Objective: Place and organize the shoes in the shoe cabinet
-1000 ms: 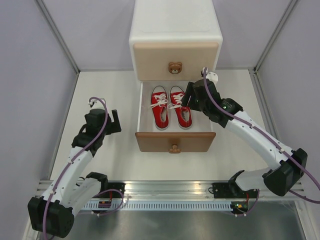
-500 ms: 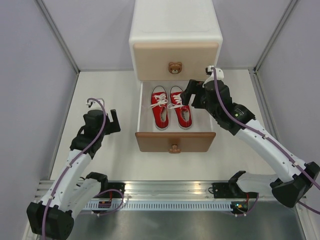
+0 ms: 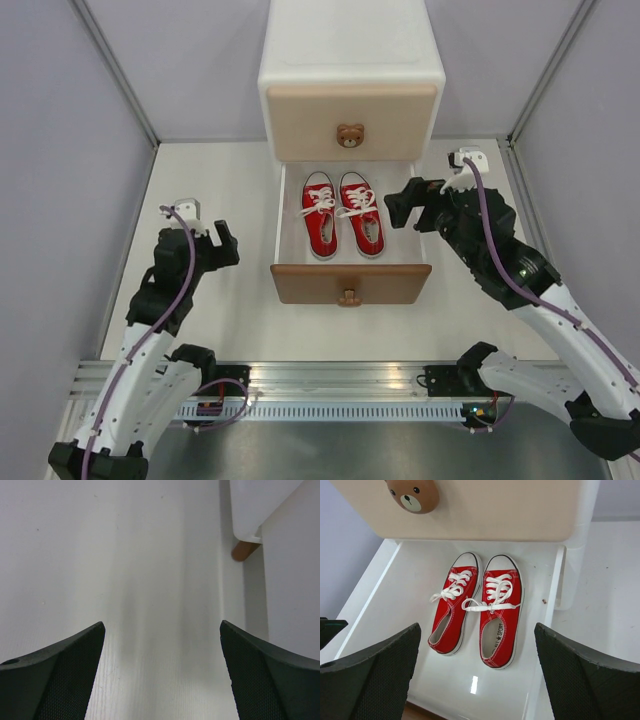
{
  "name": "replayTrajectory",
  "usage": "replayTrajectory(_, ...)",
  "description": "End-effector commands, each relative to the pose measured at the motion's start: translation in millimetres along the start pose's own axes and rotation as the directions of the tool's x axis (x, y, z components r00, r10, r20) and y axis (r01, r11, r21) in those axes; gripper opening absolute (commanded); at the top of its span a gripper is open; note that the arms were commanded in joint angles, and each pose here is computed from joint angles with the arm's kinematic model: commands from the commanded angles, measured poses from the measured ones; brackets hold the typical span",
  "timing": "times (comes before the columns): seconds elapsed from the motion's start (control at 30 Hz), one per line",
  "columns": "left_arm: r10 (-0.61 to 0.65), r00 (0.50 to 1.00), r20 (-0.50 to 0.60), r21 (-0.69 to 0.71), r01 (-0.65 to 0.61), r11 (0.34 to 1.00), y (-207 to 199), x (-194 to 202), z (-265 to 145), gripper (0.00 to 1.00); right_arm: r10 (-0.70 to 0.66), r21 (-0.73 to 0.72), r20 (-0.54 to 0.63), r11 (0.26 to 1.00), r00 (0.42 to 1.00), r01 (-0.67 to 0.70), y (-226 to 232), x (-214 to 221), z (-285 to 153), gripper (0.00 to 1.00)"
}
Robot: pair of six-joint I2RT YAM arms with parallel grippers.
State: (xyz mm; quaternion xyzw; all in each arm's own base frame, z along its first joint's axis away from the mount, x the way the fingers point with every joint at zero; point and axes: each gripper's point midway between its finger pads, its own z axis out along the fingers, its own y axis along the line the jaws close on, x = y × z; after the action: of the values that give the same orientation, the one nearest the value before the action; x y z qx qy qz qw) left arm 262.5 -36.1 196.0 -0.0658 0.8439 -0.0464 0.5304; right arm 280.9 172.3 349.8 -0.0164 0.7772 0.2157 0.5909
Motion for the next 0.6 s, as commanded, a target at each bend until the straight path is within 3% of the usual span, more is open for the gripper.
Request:
replayTrajectory(0.0, -0.032, 0.997, 0.076, 0.118, 0.023, 0.993, -21.5, -29.5, -21.6, 0.98, -0.045, 0.002, 0.032, 0.999, 0.998, 0.045, -9.0, -2.5, -18.5, 0.98)
replayTrajectory(0.27, -0.036, 0.990, 0.133, 0.231, 0.005, 0.973, -33.9, -37.4, -56.6, 0.98, -0.065, 0.010, 0.027, 0.998, 0.998, 0.065, -27.1, 14.9, -48.3, 0.98)
replayTrajectory(0.57, -0.029, 0.988, 0.152, 0.208, -0.004, 0.978, -24.2, -24.5, -60.6, 0.99, -0.049, -0.088, -0.037, 0.995, 0.998, 0.046, -4.1, 20.2, -41.7, 0.94)
